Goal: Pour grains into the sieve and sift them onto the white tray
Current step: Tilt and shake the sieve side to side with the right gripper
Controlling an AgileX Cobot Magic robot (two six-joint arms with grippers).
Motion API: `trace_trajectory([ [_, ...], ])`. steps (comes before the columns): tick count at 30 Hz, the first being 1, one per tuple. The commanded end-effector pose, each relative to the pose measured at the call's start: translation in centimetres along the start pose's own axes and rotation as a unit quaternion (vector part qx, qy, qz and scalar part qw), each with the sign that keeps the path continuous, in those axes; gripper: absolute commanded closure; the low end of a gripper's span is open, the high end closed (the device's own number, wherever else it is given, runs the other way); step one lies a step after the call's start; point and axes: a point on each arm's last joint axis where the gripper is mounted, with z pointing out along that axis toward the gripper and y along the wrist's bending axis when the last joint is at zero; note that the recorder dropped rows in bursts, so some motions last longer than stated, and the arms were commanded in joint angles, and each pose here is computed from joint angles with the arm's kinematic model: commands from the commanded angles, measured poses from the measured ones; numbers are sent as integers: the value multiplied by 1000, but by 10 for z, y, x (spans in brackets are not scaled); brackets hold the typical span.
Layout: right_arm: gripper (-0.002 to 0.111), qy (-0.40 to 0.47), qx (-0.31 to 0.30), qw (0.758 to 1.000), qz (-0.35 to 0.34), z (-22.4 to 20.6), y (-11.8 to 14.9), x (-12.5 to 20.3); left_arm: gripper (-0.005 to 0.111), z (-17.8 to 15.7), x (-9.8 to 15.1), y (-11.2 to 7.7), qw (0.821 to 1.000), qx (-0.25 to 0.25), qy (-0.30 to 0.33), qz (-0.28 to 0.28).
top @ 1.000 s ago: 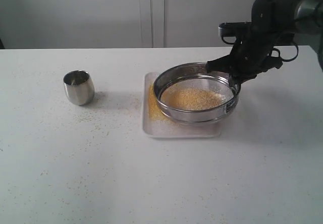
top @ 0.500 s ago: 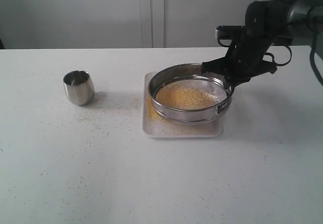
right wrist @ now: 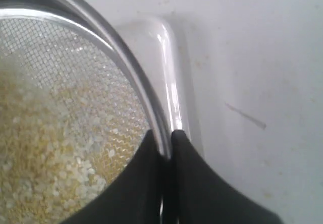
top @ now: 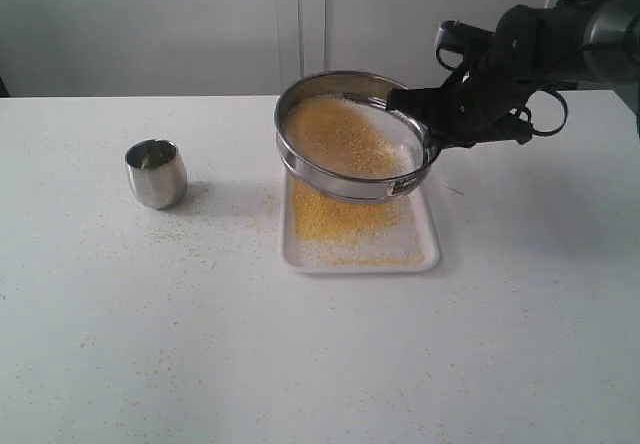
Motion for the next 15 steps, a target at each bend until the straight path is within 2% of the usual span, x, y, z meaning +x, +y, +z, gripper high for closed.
trace_trajectory([
  [1, 108, -11, 9, 1000, -13, -22, 0, 12, 107, -1, 2, 0, 1000, -1, 2, 2],
  [3, 108, -115, -36, 992, 30, -14, 4, 0, 107, -1, 2, 0, 1000, -1, 2, 2],
  [4, 108, -105, -39, 993, 48, -8, 4, 0, 107, -1, 2, 0, 1000, -1, 2, 2],
  [5, 108, -52, -27, 997, 47, -8, 4, 7, 107, -1, 2, 0, 1000, -1, 2, 2],
  [7, 108, 39, 18, 999, -2, -15, -6, 25, 107, -1, 2, 0, 1000, -1, 2, 2],
  [10, 108, -104, -27, 994, 25, 2, -4, 12, 107, -1, 2, 0, 1000, -1, 2, 2],
  [12, 108, -54, -26, 997, 55, 3, -3, 15, 107, -1, 2, 0, 1000, -1, 2, 2],
  [15, 108, 48, 11, 999, -11, -6, -7, 30, 107, -1, 2, 0, 1000, -1, 2, 2],
])
